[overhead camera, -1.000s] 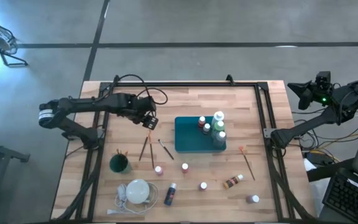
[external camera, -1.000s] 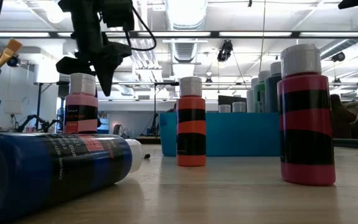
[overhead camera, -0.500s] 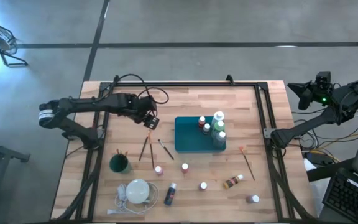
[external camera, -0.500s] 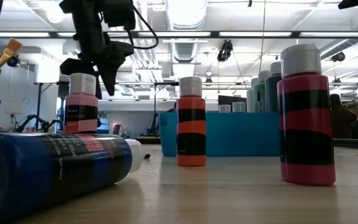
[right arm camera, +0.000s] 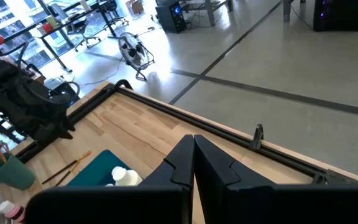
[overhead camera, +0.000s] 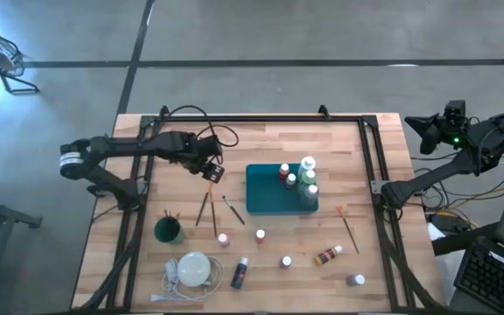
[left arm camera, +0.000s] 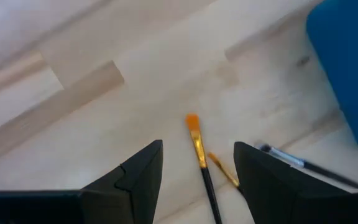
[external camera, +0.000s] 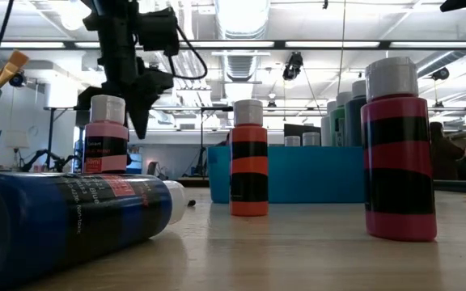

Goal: Pick & Place Paint Supplies
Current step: Put the gold paintbrush into the green cup

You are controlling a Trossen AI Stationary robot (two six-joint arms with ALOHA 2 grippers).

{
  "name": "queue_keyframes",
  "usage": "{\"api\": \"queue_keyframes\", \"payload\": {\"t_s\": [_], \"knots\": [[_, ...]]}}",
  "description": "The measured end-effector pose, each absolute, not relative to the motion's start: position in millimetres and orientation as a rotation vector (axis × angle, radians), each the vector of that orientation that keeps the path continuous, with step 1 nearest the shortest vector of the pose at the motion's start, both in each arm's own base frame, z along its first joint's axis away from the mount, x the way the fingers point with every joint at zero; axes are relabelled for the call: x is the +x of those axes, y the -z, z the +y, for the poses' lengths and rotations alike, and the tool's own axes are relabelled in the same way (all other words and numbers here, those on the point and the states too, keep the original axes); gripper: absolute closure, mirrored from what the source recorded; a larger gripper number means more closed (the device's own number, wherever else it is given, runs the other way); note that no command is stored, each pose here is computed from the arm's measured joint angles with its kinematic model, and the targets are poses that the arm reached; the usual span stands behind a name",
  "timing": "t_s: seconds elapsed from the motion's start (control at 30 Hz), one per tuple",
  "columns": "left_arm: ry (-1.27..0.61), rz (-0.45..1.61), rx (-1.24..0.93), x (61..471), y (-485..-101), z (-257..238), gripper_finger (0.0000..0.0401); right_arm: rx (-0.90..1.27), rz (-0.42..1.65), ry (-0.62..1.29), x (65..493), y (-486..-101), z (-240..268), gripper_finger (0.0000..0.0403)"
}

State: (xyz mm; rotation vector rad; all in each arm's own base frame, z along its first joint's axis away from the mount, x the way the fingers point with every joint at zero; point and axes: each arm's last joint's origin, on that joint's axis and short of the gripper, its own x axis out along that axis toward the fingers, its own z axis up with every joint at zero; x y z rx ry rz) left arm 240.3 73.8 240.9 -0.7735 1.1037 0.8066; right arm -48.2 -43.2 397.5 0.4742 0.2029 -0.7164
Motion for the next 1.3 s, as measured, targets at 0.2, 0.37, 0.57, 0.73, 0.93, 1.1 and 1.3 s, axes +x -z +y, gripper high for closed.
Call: {"api": "queue_keyframes", "payload": {"t_s": [0.2,0.37,0.57,0.73,0.93,1.1,1.3], "knots": [[-0.797,1.116,-0.765,235.3,-237.5,72.1,0.0199,0.474,0.203,0.717,-48.2,-397.4,-43.2,0.0394],[-0.784,1.106,-0.755,236.5,-237.7,72.5,0.0199,0.474,0.203,0.717,-48.2,-397.5,-43.2,0.0394],[-0.777,1.117,-0.762,236.0,-237.5,71.9,0.0199,0.474,0.203,0.717,-48.2,-397.5,-43.2,0.0394],[-0.776,1.117,-0.761,236.0,-237.5,71.9,0.0199,0.474,0.203,0.717,-48.2,-397.4,-43.2,0.0394],[-0.772,1.119,-0.759,236.0,-237.5,71.8,0.0199,0.446,0.215,0.71,-48.2,-397.4,-43.1,0.0394],[-0.77,1.12,-0.76,236.0,-237.5,71.7,0.0199,0.436,0.251,0.668,-47.6,-396.7,-42.0,0.0394],[-0.77,1.12,-0.76,236.0,-237.5,71.8,0.0199,0.439,0.297,0.604,-46.9,-395.8,-40.2,0.0394]]}}
